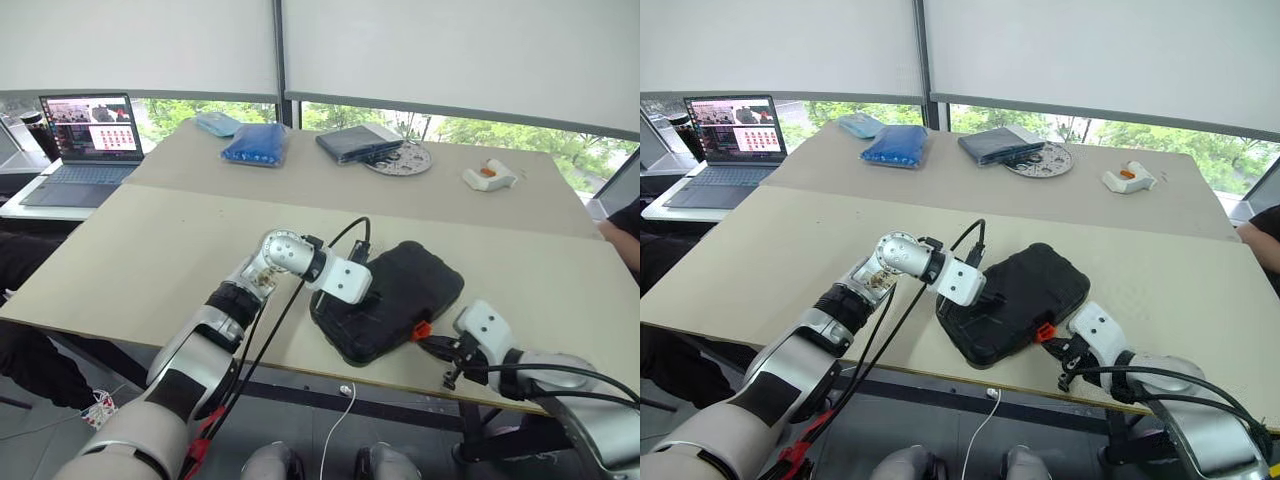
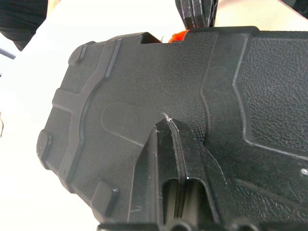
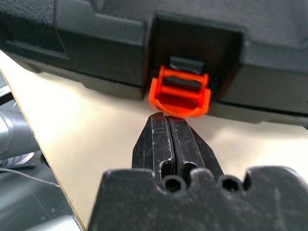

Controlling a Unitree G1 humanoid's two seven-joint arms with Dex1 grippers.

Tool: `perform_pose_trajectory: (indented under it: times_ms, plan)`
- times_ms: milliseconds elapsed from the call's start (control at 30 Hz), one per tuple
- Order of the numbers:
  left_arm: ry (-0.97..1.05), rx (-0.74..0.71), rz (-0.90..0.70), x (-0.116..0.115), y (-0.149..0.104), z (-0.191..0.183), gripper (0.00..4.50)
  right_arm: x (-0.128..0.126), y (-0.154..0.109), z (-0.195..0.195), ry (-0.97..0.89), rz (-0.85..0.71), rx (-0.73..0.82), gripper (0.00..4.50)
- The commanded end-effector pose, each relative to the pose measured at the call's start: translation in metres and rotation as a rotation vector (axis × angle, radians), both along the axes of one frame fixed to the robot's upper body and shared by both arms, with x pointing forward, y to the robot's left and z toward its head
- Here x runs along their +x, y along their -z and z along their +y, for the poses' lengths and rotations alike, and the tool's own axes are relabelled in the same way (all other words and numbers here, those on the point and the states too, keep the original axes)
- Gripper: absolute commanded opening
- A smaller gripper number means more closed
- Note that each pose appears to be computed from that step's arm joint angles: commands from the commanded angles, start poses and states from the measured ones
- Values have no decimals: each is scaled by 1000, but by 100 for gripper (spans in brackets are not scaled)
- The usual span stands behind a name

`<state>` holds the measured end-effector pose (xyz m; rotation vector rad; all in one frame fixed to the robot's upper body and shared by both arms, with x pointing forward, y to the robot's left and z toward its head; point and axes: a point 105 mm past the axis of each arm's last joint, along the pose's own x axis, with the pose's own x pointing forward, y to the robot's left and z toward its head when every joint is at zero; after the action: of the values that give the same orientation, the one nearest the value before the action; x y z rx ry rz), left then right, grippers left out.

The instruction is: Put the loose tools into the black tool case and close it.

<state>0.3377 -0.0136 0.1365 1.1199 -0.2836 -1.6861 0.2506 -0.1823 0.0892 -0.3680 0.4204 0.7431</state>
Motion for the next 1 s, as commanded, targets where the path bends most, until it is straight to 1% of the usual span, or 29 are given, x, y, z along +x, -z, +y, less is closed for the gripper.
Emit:
perform_pose_trajectory:
  times_ms: [33, 67, 133, 167, 200, 233, 267, 300, 400, 433, 633, 767, 867, 933, 967, 1000]
  plan:
    - [-28, 190, 96, -6, 54, 17, 2, 4, -25, 0, 5, -95, 22, 0]
    - [-28, 191, 96, -6, 54, 17, 2, 2, -25, -1, 6, -83, 25, 0]
    - [-30, 193, 95, -5, 54, 18, 0, -4, -22, -3, 6, -57, 25, 59]
    - [-31, 193, 96, -5, 54, 18, 0, -7, -21, -4, 6, -45, 31, 76]
    - [-33, 193, 96, -4, 53, 19, 0, -9, -20, -4, 8, -37, 41, 101]
    - [-36, 193, 96, -4, 53, 19, 0, -11, -19, -4, 12, -36, 47, 141]
    - [-39, 192, 96, -3, 53, 19, 0, -11, -18, -4, 19, -44, 51, 168]
    - [-40, 192, 96, -3, 52, 19, 0, -10, -17, -3, 25, -50, 53, 210]
    - [-45, 192, 95, -2, 51, 20, 0, -6, -15, -1, 53, -68, 91, 309]
    - [-46, 192, 95, -1, 51, 20, 0, -4, -15, 0, 62, -69, 109, 351]
    - [-54, 195, 93, 1, 49, 23, 0, 5, -13, 5, 94, -81, 179, 351]
    - [-56, 196, 93, 1, 49, 24, 0, 11, -12, 3, 113, -104, 192, 351]
    - [-57, 196, 93, 1, 49, 24, 0, 13, -14, 3, 112, -125, 208, 278]
    - [-58, 195, 95, 1, 49, 24, 0, 11, -15, 4, 93, -132, 199, 211]
    - [-59, 195, 95, 1, 49, 24, 0, 10, -16, 4, 89, -134, 195, 185]
    - [-59, 195, 95, 1, 50, 24, 0, 9, -17, 3, 85, -136, 193, 145]
